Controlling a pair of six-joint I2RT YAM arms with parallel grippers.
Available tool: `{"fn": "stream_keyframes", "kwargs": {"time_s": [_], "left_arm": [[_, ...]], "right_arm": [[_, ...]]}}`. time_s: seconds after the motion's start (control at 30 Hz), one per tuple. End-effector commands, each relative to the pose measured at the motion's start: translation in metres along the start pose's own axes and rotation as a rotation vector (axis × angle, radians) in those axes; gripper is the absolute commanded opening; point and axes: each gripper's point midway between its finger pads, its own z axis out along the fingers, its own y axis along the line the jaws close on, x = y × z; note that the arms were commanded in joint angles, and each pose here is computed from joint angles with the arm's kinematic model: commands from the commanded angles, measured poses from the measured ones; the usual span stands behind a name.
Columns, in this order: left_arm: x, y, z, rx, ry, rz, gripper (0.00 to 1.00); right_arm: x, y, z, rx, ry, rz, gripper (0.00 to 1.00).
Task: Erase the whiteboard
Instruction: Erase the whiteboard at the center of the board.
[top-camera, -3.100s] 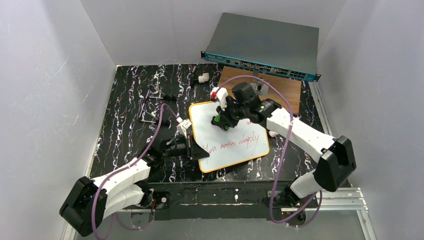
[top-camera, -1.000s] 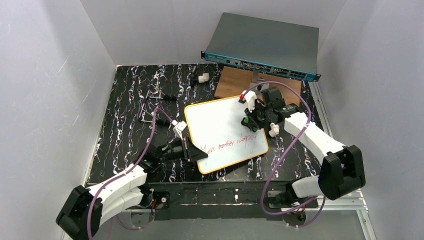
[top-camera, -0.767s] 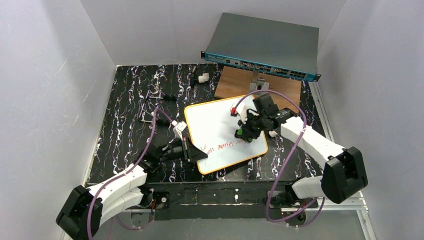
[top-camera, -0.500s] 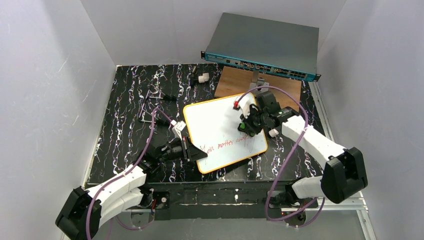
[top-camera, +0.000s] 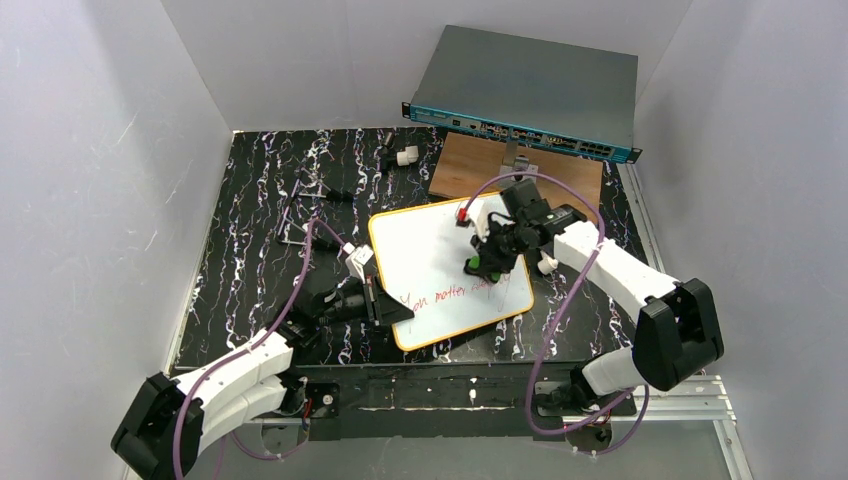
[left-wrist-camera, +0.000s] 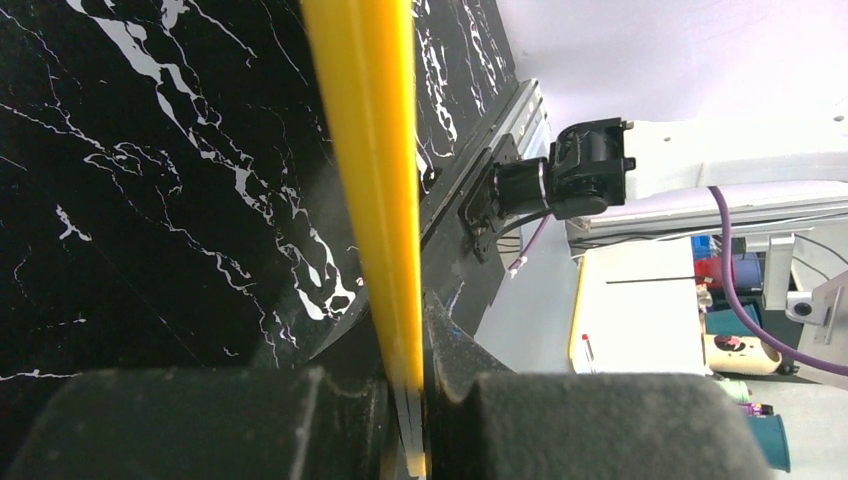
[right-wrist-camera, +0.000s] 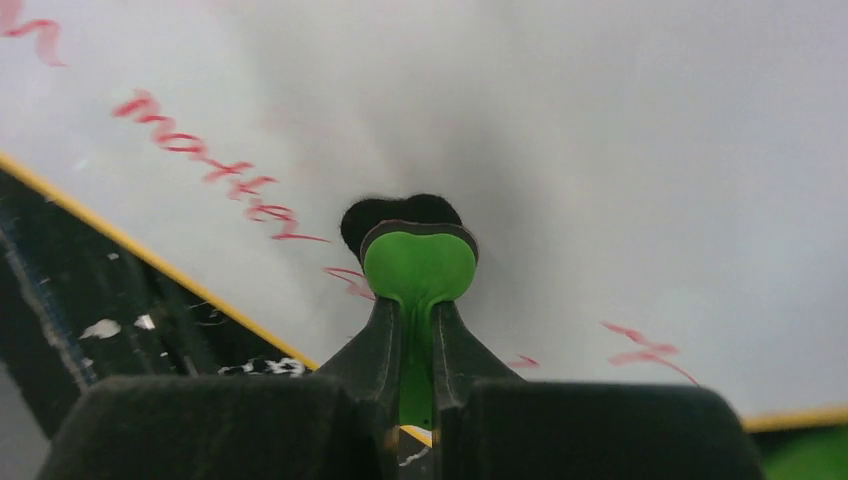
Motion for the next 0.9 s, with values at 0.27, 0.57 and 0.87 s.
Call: {"fn": "stream_keyframes", "kwargs": {"time_s": [0.27,0.57,0.87], "left_arm": [[-0.032,-0.057,0.001,0.195,-0.046,0.232,0.0],[-0.032,-0.061,-0.005,0.19,-0.051,0.263,0.0],[-0.03,-0.055,-0.004,0.184,-0.054,0.257,0.0]], "right_arm": [[-0.01,-0.045,-0.018,0.185,-0.058,0.089,0.01],[0.01,0.011,-0.017,-0.11,-0.062,-0.009,0.01],[-0.015,-0.031,-0.026,0.114,-0.115,0.083,0.01]]}}
